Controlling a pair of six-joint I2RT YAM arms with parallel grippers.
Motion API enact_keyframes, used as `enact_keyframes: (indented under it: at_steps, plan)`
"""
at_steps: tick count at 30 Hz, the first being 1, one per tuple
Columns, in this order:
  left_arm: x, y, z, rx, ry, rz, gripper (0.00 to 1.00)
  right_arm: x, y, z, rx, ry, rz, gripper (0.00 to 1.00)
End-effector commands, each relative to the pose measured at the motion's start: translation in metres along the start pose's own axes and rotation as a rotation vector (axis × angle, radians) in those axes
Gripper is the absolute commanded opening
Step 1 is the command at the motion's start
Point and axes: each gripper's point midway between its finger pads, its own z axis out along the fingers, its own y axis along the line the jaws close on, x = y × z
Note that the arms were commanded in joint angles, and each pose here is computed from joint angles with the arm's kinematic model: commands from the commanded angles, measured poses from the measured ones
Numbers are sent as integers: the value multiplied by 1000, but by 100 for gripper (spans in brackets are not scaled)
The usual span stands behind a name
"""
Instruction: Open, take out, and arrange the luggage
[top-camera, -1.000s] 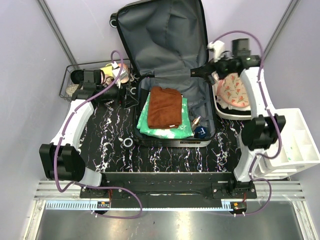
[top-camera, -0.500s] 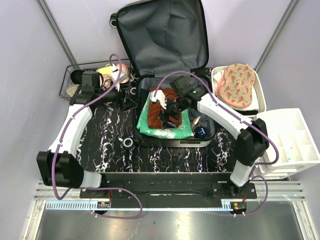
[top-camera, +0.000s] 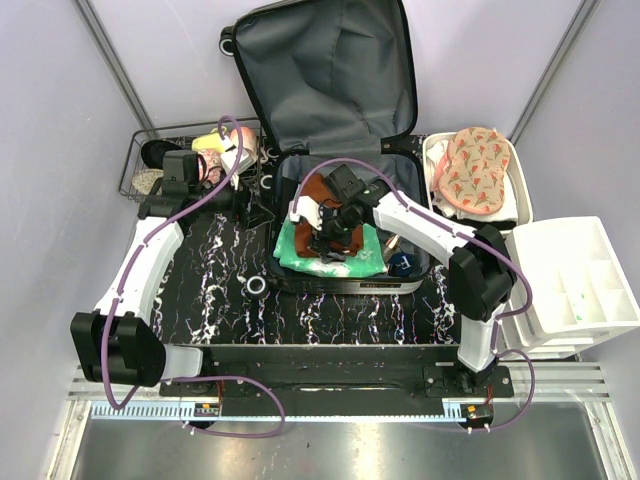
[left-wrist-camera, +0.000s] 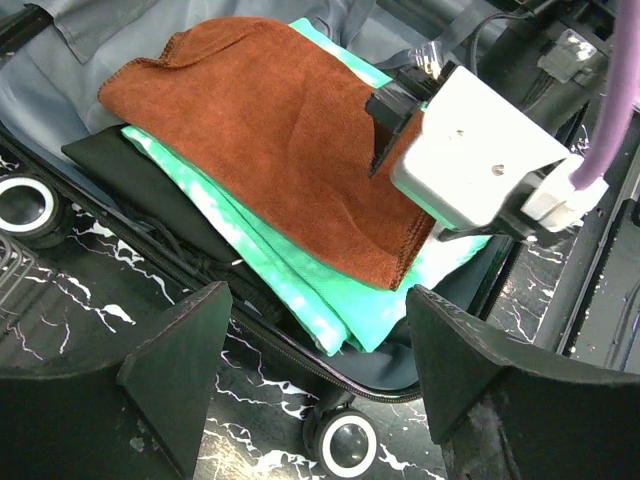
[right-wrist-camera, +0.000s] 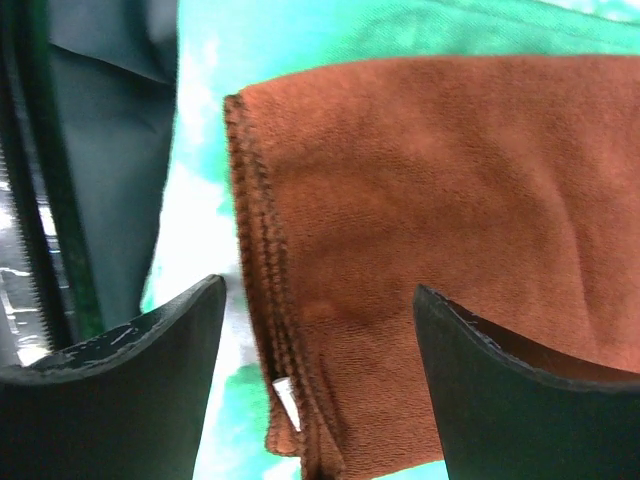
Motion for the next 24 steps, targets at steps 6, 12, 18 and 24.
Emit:
enact_keyframes:
  at_steps: [6, 12, 18, 24]
  plan:
    - [-13, -2, -6, -14, -42, 60, 75, 13, -36, 7, 171, 81, -97, 59]
    - [-14, -1, -6, -15, -41, 68, 75, 2, -44, -8, 222, 65, -116, 12]
    - [-16, 0, -5, -10, -45, 67, 75, -30, -69, -56, 346, -27, -104, 0]
    - [-18, 0, -5, -4, -53, 66, 75, -47, -110, -144, 560, -116, -131, 0]
